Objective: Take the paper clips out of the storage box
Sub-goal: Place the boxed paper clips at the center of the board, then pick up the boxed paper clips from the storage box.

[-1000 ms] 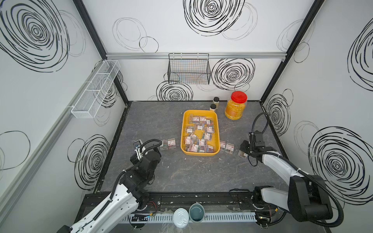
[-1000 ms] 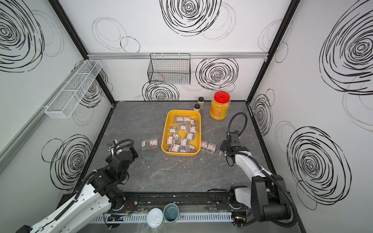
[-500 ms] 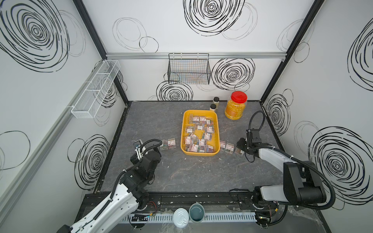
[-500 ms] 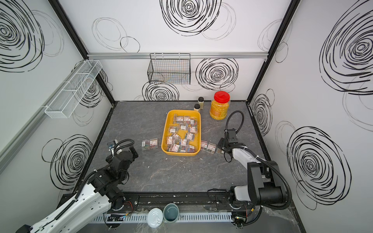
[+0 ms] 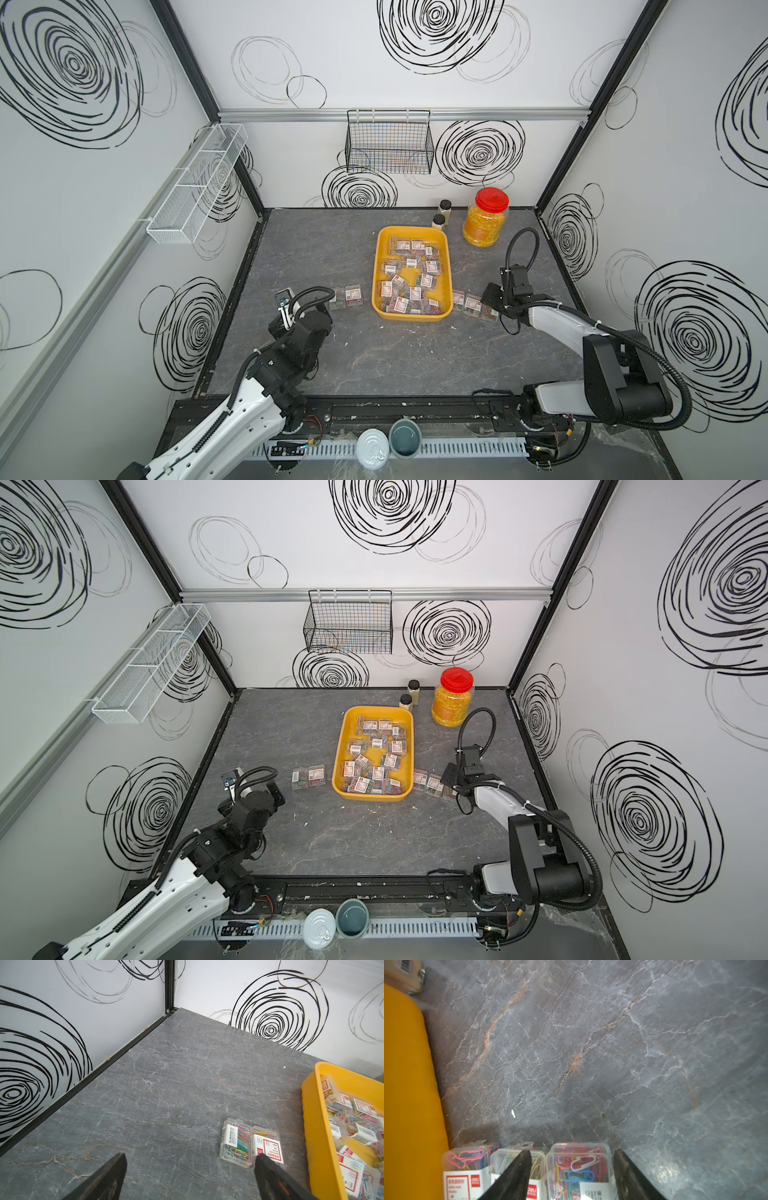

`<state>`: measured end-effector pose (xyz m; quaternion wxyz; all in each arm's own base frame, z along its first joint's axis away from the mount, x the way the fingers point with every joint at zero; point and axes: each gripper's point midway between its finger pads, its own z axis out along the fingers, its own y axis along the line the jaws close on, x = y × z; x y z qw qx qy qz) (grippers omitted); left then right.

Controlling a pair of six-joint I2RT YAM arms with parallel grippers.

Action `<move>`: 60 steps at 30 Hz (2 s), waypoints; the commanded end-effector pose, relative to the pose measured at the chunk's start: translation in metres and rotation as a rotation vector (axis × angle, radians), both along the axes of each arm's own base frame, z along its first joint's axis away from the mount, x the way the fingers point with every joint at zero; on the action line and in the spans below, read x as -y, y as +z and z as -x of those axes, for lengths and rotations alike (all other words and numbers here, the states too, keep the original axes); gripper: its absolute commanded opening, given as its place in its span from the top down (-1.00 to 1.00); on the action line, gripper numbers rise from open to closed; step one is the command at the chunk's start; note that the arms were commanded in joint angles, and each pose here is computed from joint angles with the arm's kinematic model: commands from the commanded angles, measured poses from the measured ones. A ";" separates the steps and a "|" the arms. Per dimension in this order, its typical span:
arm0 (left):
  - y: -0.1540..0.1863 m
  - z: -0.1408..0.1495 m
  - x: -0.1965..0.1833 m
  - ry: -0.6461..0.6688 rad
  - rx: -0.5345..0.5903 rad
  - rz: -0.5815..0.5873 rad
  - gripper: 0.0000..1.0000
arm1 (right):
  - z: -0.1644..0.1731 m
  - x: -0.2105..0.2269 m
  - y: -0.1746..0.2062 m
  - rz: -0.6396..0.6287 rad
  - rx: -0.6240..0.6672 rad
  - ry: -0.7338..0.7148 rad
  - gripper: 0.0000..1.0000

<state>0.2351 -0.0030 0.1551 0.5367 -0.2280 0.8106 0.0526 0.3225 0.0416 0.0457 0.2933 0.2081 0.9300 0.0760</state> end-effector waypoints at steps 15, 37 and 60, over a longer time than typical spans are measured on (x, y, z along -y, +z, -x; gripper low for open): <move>0.005 -0.002 -0.002 0.017 0.026 0.003 -0.99 | 0.008 -0.008 0.014 -0.132 0.110 -0.056 -0.47; 0.014 -0.020 0.031 -0.136 0.017 -0.005 -0.98 | -0.012 0.051 0.036 0.055 0.231 -0.133 -0.41; 0.056 -0.147 0.245 -0.430 -0.144 -0.096 -0.63 | -0.009 0.030 0.054 0.134 0.357 -0.082 -0.51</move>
